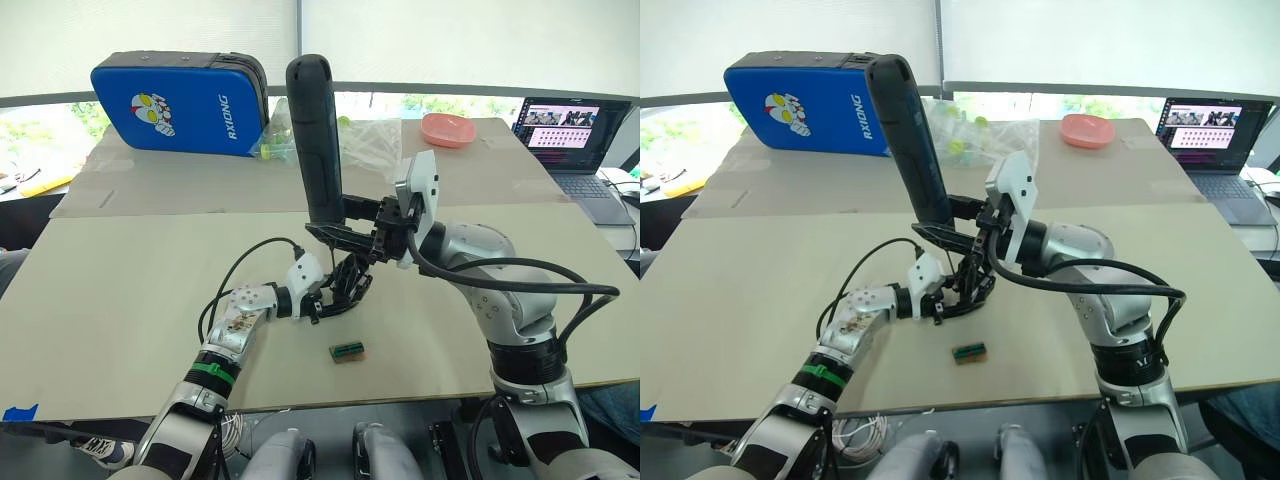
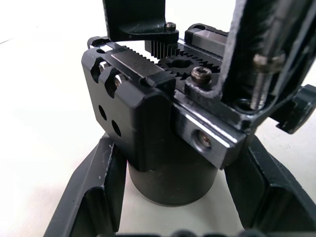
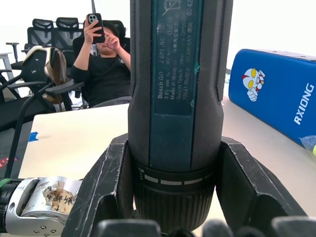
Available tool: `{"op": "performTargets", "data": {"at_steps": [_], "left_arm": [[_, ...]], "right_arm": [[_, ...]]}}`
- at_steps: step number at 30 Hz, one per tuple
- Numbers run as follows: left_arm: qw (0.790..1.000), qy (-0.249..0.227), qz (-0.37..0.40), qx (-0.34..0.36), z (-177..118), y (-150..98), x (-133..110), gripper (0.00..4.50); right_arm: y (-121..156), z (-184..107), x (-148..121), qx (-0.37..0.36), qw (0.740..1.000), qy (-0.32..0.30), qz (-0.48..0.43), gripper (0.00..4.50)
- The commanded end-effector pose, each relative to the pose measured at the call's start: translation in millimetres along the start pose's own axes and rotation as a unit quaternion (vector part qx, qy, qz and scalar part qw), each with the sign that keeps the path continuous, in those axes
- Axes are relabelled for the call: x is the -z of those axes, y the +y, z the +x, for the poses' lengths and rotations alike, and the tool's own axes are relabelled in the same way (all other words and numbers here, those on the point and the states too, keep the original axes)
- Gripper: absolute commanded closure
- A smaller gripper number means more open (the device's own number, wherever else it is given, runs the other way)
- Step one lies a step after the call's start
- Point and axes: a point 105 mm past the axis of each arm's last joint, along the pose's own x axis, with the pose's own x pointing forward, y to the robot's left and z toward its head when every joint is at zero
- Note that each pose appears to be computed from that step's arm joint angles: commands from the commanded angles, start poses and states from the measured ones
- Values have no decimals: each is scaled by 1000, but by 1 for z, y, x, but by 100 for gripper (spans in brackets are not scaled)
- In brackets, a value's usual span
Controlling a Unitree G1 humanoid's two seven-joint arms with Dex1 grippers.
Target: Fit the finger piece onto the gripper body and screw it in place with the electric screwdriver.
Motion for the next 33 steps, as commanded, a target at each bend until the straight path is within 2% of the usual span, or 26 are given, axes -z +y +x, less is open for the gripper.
{"op": "performTargets", "data": {"at_steps": [1,33], "left_arm": [[999,-22,23,5,3,0,-17,221],[999,-22,22,7,4,0,-18,221]], "right_arm": [[4,-1,-19,-8,999,-35,-37,260],[5,-1,-13,2,999,-31,-27,260]]}}
